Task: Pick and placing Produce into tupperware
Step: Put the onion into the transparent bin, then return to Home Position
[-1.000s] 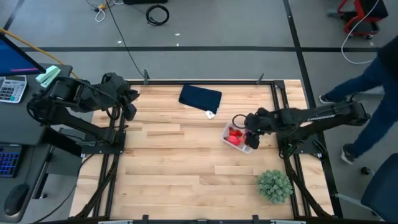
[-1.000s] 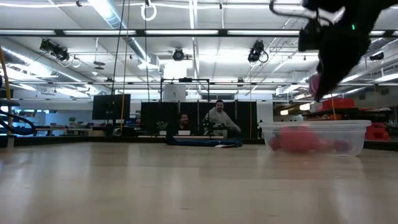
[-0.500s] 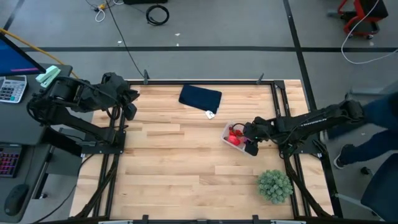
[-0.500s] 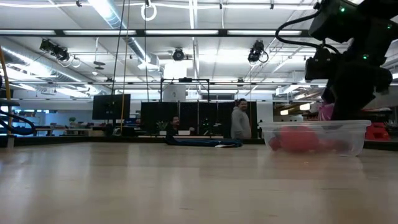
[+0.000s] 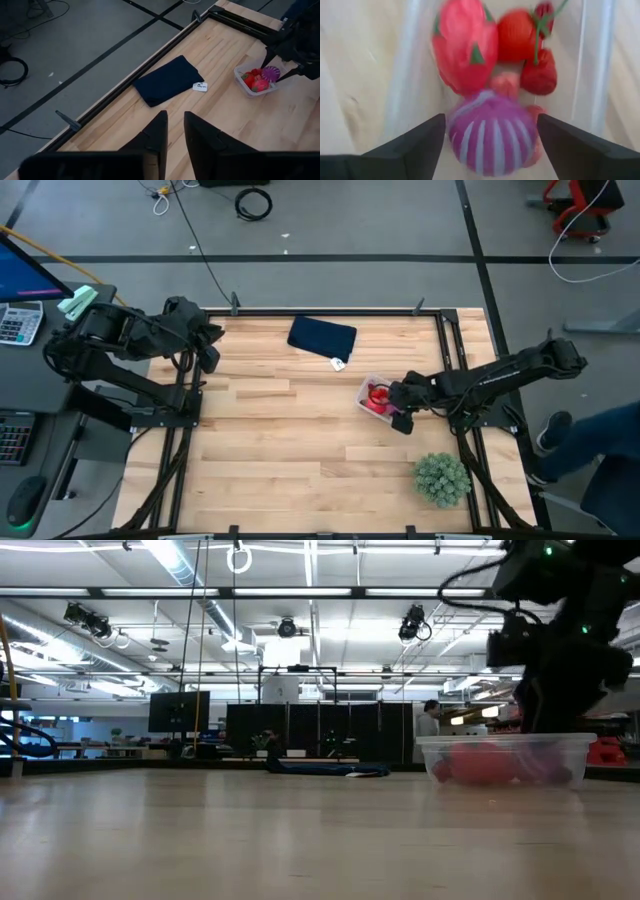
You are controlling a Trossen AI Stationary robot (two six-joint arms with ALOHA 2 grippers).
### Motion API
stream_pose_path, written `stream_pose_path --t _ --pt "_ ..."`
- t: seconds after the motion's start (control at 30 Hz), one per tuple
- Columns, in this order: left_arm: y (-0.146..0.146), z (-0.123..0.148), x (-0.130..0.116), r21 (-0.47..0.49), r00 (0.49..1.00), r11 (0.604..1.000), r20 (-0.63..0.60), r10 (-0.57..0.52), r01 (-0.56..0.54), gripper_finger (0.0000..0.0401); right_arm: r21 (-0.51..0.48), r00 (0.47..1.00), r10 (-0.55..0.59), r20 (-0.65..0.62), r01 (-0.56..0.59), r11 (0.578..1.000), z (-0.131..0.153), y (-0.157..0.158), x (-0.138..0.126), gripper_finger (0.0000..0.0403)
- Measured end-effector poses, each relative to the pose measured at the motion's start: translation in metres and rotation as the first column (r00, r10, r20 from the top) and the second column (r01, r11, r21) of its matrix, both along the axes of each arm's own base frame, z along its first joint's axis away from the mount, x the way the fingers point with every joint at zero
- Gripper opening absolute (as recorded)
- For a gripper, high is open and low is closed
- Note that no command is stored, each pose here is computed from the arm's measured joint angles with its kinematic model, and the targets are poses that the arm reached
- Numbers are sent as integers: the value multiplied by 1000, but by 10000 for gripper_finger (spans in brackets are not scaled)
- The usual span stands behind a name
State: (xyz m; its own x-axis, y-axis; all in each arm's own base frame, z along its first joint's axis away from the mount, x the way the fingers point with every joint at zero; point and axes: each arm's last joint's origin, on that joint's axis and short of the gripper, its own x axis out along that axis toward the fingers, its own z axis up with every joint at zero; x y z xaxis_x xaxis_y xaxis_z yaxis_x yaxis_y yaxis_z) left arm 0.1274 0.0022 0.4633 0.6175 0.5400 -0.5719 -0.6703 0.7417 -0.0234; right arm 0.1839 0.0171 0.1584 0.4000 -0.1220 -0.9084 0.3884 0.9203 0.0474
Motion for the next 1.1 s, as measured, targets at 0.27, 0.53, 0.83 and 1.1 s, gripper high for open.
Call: stream_pose_path --t 0.27,0.53,0.83,1.1 --pt "0 0 0 -4 1000 1000 3 4 -4 67 -9 1000 20 21 -20 1000 66 1 12 322" --pt "-3 -20 24 -43 998 998 -14 53 -54 55 -47 958 108 267 -100 994 155 3 21 324" --pt "-20 -112 65 -8 986 1000 -161 -28 27 52 -135 894 237 380 -200 970 199 10 19 325" --pt "-27 -111 15 -56 991 998 -135 -16 9 53 -118 957 173 232 -149 982 128 11 2 323"
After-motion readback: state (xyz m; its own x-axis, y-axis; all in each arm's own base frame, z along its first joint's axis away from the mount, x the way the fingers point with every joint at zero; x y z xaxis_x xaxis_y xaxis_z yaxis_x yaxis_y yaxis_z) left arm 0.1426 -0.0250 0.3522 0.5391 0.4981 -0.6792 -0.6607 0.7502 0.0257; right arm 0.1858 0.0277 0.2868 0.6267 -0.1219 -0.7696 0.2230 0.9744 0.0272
